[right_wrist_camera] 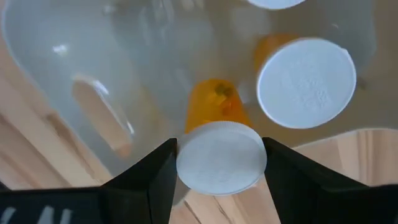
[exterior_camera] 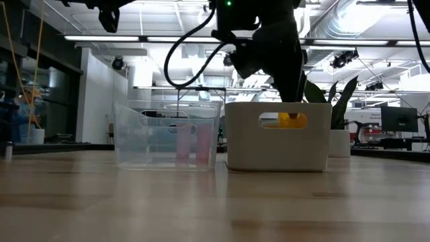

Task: Pick and place medicine bottles into bin by pill shape (circle, oval)
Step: Put the large orange pill bottle into the gray bin

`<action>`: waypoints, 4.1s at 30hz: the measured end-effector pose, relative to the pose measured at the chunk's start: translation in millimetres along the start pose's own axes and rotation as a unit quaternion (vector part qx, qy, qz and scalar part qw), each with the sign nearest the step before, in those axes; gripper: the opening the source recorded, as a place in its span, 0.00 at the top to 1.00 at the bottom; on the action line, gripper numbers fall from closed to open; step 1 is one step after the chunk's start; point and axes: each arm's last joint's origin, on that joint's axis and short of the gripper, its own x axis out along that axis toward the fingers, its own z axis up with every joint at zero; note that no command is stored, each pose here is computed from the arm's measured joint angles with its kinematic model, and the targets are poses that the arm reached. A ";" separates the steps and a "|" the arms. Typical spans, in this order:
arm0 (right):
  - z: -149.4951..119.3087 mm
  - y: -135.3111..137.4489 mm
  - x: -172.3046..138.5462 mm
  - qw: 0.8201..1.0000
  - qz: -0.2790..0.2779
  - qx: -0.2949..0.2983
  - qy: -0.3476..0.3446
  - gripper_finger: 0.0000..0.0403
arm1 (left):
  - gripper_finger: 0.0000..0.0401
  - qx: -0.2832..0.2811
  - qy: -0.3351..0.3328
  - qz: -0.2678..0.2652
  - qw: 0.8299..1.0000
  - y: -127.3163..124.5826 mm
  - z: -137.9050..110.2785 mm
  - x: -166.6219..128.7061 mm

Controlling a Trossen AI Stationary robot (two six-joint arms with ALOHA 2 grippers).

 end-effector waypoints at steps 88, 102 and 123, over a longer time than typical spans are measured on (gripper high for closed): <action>-143.1 -46.3 -58.7 0.704 0.124 -0.097 -0.692 0.39 | 1.00 0.014 0.025 0.002 1.000 0.7 -4.8 -0.1; -138.3 -54.7 -60.4 0.706 0.141 -0.101 -0.686 0.99 | 0.90 0.036 0.048 0.004 0.998 1.4 -9.1 -0.5; -136.4 -58.4 -61.7 0.707 0.169 -0.081 -0.681 1.00 | 0.22 -0.027 0.210 -0.094 0.973 -14.3 23.0 13.1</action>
